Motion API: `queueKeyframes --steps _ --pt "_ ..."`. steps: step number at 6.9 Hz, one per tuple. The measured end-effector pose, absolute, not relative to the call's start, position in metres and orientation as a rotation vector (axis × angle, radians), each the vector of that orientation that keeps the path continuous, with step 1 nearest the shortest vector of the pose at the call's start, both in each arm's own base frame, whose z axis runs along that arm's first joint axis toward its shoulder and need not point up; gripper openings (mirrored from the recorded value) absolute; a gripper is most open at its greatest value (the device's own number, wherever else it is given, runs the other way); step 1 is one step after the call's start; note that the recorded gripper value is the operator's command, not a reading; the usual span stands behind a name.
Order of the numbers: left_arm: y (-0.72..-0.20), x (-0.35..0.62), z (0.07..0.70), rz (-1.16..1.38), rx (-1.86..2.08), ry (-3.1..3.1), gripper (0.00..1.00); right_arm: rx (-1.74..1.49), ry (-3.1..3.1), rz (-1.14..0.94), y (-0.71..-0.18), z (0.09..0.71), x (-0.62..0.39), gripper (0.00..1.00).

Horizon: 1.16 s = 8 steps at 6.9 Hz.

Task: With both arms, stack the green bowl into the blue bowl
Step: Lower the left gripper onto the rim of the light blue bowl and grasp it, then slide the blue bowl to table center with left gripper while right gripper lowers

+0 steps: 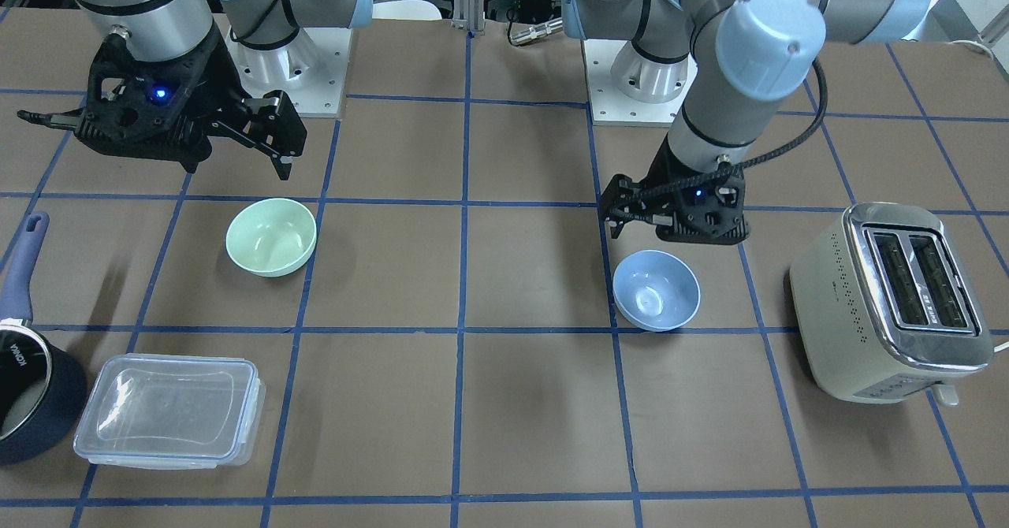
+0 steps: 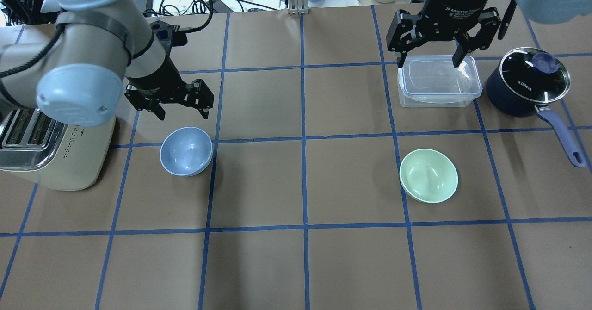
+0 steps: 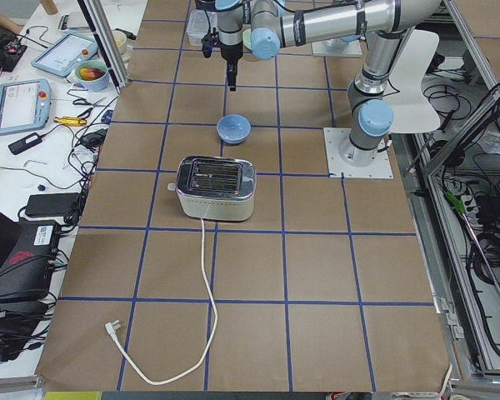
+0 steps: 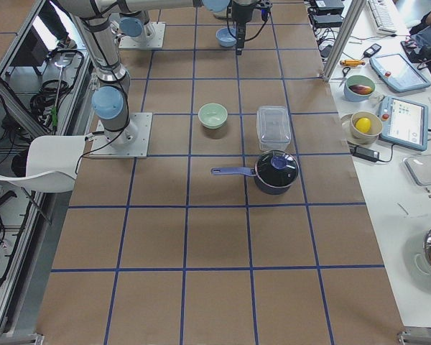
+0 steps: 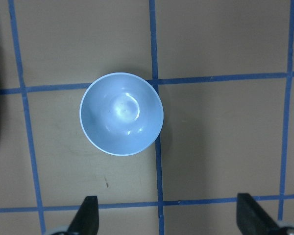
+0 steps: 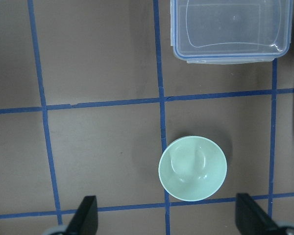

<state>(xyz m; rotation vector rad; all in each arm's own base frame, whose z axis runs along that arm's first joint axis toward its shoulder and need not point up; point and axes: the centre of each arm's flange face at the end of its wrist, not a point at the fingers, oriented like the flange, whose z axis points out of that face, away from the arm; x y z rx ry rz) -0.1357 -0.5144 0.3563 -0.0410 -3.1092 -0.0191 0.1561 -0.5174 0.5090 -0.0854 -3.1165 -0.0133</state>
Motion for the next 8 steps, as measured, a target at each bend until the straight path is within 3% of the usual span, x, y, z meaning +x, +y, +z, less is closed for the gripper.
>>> queueKeyframes --steps 2,3,4,8 --pt "-0.506 -0.137 0.268 -0.121 -0.046 -3.097 1.00 -0.067 -3.116 -0.016 -0.517 0.509 0.156 1.00" --pt "-0.499 -0.136 0.232 -0.121 -0.047 -3.098 0.78 -0.035 -3.116 -0.017 -0.517 0.509 0.156 1.00" --pt "-0.496 -0.136 0.210 -0.120 -0.041 -3.100 0.01 0.014 -3.116 -0.019 -0.517 0.508 0.156 1.00" --pt "-0.500 -0.136 0.203 -0.089 0.009 -3.140 0.00 0.023 -3.116 -0.025 -0.517 0.506 0.156 1.00"
